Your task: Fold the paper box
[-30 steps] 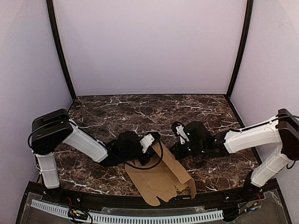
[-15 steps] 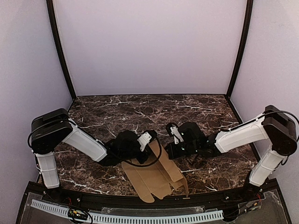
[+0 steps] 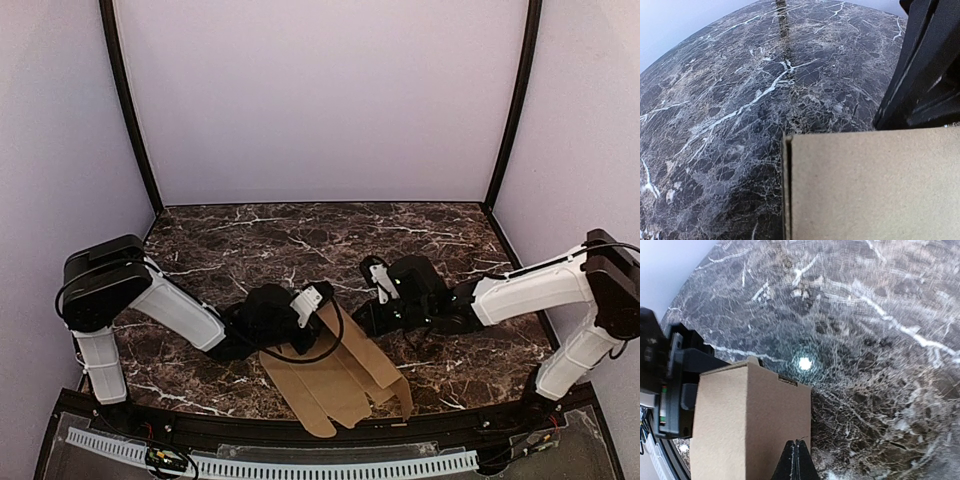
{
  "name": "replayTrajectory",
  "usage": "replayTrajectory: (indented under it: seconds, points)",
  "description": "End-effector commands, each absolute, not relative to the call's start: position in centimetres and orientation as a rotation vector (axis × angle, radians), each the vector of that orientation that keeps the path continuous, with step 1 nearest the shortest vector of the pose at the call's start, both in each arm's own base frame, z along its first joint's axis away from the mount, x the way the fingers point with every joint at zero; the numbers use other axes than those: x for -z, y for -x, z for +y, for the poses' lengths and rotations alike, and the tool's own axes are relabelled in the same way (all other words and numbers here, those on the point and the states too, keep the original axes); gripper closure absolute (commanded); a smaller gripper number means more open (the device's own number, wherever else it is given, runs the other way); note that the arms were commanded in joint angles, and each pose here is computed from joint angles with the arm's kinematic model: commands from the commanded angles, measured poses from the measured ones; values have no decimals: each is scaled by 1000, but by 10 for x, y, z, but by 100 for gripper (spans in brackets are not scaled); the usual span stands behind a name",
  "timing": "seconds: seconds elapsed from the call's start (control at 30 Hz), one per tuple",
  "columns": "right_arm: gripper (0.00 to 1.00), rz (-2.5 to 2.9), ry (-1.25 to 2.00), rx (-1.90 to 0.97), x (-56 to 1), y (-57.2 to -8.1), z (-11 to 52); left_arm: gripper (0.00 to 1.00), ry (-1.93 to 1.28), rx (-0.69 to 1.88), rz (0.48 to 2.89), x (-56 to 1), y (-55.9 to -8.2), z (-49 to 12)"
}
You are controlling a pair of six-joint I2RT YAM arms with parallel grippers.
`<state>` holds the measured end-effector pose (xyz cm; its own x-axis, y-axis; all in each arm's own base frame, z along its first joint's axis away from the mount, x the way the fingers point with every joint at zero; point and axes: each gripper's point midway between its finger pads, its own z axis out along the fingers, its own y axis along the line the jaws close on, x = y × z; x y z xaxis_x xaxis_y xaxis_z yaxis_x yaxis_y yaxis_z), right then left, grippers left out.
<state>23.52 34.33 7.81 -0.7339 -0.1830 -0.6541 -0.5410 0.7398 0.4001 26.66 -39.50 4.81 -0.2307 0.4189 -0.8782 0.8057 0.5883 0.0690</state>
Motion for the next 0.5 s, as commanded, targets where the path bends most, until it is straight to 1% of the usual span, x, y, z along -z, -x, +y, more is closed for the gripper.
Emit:
replayTrajectory:
  seconds: [0.0,0.03,0.07,0.17,0.3,0.47]
  points:
    - [100,2291,524,-702,-97,-245,319,99,-967,415,1846,-58,-268,-379]
    - [99,2285,516,-685,-100,-245,314,99,-953,390,1858,-58,-270,-375]
    - [96,2276,510,-674,-103,-246,310,99,-935,382,1868,-58,-273,-373]
    - [83,2241,479,-656,-118,-247,300,99,-865,285,1934,-53,-283,-360]
    - [70,2200,464,-666,-140,-248,295,99,-737,198,2003,-54,-296,-347]
    - [49,2176,444,-656,-155,-252,292,99,-564,110,2084,-56,-307,-331]
